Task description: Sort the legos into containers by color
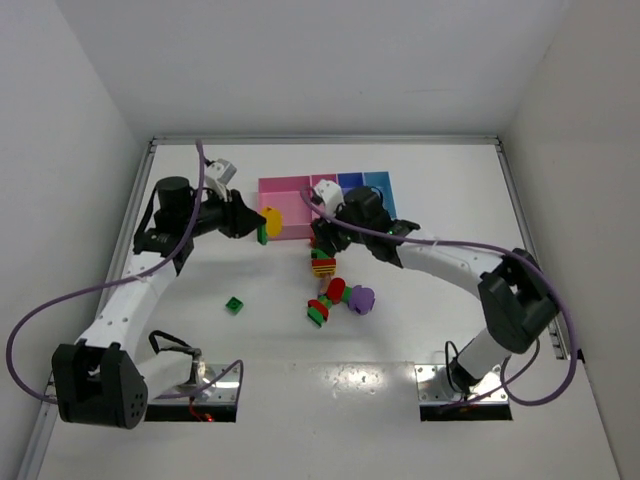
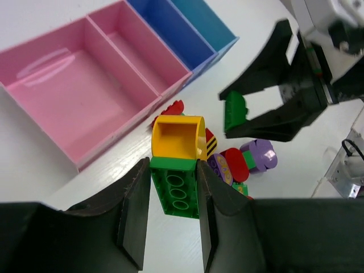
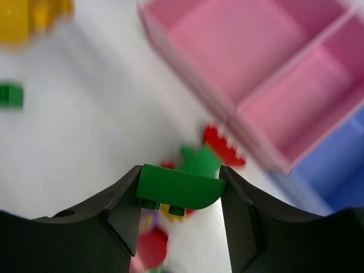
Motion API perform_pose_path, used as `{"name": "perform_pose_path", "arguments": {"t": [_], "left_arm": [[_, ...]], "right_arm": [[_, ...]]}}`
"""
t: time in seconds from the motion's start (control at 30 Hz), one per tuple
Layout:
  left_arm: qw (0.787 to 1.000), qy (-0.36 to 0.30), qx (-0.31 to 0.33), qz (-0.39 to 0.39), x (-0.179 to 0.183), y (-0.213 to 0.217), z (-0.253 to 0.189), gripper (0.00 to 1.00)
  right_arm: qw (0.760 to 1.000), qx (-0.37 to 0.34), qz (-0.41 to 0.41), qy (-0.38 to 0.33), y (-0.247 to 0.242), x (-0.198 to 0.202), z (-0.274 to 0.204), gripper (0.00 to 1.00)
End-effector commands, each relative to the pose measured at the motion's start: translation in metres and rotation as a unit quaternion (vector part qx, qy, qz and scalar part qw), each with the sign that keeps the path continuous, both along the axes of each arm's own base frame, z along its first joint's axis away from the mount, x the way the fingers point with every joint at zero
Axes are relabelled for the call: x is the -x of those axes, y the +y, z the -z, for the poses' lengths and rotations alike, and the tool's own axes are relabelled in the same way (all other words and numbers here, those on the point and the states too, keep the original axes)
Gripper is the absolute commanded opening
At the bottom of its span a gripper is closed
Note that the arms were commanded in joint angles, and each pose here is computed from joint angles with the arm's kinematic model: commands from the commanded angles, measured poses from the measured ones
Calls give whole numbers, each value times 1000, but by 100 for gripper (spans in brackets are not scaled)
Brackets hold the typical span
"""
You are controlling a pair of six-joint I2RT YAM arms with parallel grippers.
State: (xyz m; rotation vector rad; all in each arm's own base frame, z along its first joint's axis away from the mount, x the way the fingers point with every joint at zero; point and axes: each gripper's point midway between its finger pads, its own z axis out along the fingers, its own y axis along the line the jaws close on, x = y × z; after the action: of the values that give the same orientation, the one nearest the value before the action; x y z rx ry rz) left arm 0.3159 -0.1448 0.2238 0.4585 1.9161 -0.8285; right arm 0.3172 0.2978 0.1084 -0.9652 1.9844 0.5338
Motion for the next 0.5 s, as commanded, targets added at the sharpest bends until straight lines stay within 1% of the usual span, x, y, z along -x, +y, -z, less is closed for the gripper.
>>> {"name": "perform_pose_path", "arguments": {"t": [0.0, 0.03, 0.07, 0.2, 0.23, 0.3, 0.33, 0.37, 0.4, 0.43, 0.47], "left_arm": [[999, -40, 14, -20, -3, 9, -24, 0], [999, -43, 12, -18, -3, 10, -24, 0], [999, -38, 12, -18, -2, 11, -22, 0], [999, -45, -1, -13, 3, 12, -22, 0], [999, -45, -1, -17, 2, 15, -22, 0], [999, -45, -5, -16, 3, 15, -20, 0], [999, -40, -5, -16, 4, 15, -16, 0], [999, -40, -5, -16, 4, 15, -16, 0], [999, -35, -6, -20, 1, 18, -13, 0], [999, -39, -9, -19, 1, 18, -13, 0], [999, -33, -9, -19, 0, 18, -10, 0]], "right_arm": [[995, -70, 0, -68, 46, -45, -52, 0], [995, -68, 12, -68, 49, -54, -50, 0], [993, -84, 19, -80, 59, -67, -65, 0], [994, -87, 30, -53, 82, -97, -47, 1], [993, -94, 29, -61, 89, -106, -54, 1], [996, -77, 38, -33, 92, -118, -24, 1], [995, -84, 33, -38, 100, -124, -29, 6], [996, -76, 39, -29, 98, -131, -12, 11], [996, -77, 31, -24, 102, -131, -7, 17], [996, -83, 30, -16, 102, -137, -7, 35], [996, -78, 36, -11, 97, -142, -1, 45]]}}
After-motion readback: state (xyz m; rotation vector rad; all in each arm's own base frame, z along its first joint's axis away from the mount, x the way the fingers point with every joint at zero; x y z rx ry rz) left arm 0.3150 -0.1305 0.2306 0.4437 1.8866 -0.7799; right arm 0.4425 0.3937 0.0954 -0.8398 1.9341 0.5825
